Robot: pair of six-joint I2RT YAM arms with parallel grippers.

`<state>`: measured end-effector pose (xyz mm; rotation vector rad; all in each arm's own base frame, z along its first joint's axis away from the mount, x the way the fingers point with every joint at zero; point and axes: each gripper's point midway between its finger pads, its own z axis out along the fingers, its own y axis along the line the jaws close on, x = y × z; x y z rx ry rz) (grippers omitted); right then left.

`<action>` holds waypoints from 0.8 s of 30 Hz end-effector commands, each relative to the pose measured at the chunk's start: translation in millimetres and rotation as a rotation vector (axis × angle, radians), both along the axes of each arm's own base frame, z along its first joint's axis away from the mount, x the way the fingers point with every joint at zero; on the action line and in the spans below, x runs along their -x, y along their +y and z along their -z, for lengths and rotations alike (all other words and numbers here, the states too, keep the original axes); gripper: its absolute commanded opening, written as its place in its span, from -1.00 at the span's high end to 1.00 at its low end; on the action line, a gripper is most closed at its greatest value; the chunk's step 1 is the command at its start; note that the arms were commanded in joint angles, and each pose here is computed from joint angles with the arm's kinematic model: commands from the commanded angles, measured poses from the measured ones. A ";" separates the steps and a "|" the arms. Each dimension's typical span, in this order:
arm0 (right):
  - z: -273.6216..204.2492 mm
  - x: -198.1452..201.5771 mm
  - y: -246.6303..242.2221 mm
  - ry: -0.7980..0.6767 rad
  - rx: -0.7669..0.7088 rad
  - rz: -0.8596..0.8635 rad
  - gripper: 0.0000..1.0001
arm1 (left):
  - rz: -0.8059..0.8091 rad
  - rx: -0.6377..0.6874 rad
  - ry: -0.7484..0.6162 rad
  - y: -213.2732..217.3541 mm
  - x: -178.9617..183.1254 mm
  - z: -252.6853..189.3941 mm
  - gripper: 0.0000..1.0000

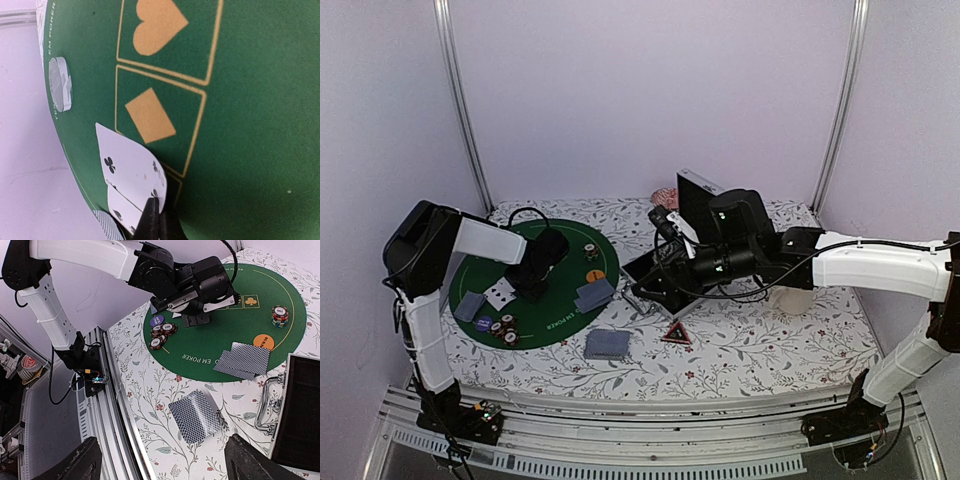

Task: Distribute texas hold em gaming equipment
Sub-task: Flop the poker card into the community card area.

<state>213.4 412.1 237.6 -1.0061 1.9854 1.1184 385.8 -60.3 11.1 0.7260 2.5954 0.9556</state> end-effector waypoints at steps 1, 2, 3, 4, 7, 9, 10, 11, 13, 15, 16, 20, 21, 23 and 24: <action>-14.4 0.7 -3.2 -0.031 -0.029 0.005 -0.74 | 0.007 0.045 0.084 -7.1 20.7 11.8 1.00; -13.7 0.7 -3.4 -0.029 -0.028 0.005 -0.74 | 0.007 0.048 0.089 -7.2 21.7 12.6 1.00; -13.7 0.5 -3.5 -0.030 -0.028 0.006 -0.74 | 0.008 0.054 0.093 -8.4 22.6 13.3 1.00; -13.4 0.9 -3.5 -0.029 -0.027 0.005 -0.74 | 0.010 0.072 0.067 -10.8 20.4 3.1 1.00; -12.1 0.8 -3.4 -0.026 -0.024 0.006 -0.75 | 0.015 0.084 0.066 -13.4 21.5 1.3 1.00; -11.9 0.7 -3.5 -0.023 -0.024 0.006 -0.75 | 0.016 0.085 0.069 -14.1 22.4 1.3 1.00; -12.2 0.7 -3.5 -0.024 -0.025 0.005 -0.75 | 0.018 0.085 0.070 -14.6 22.8 1.2 1.00; -11.4 1.0 -3.3 -0.024 -0.023 0.004 -0.75 | 0.020 0.086 0.070 -15.4 23.0 1.0 1.00; -11.7 0.6 -3.6 -0.024 -0.023 0.006 -0.75 | 0.022 0.089 0.072 -16.6 23.2 0.8 0.95; -12.2 0.5 -3.9 -0.024 -0.024 0.007 -0.75 | 0.023 0.090 0.078 -17.1 23.7 1.6 0.76; -12.2 0.9 -3.6 -0.025 -0.024 0.006 -0.75 | 0.021 0.091 0.079 -16.9 23.8 1.4 0.67; -11.2 0.9 -3.8 -0.023 -0.021 0.006 -0.76 | 0.015 0.108 0.093 -19.9 25.9 0.8 0.46; -11.1 0.7 -3.9 -0.022 -0.021 0.007 -0.76 | 0.015 0.118 0.097 -21.8 26.6 0.1 0.43; -10.5 0.6 -3.8 -0.021 -0.020 0.007 -0.76 | 0.016 0.138 0.106 -25.8 28.3 -1.7 0.39; -10.5 0.7 -3.5 -0.020 -0.020 0.006 -0.76 | 0.017 0.151 0.112 -28.5 29.5 -2.9 0.36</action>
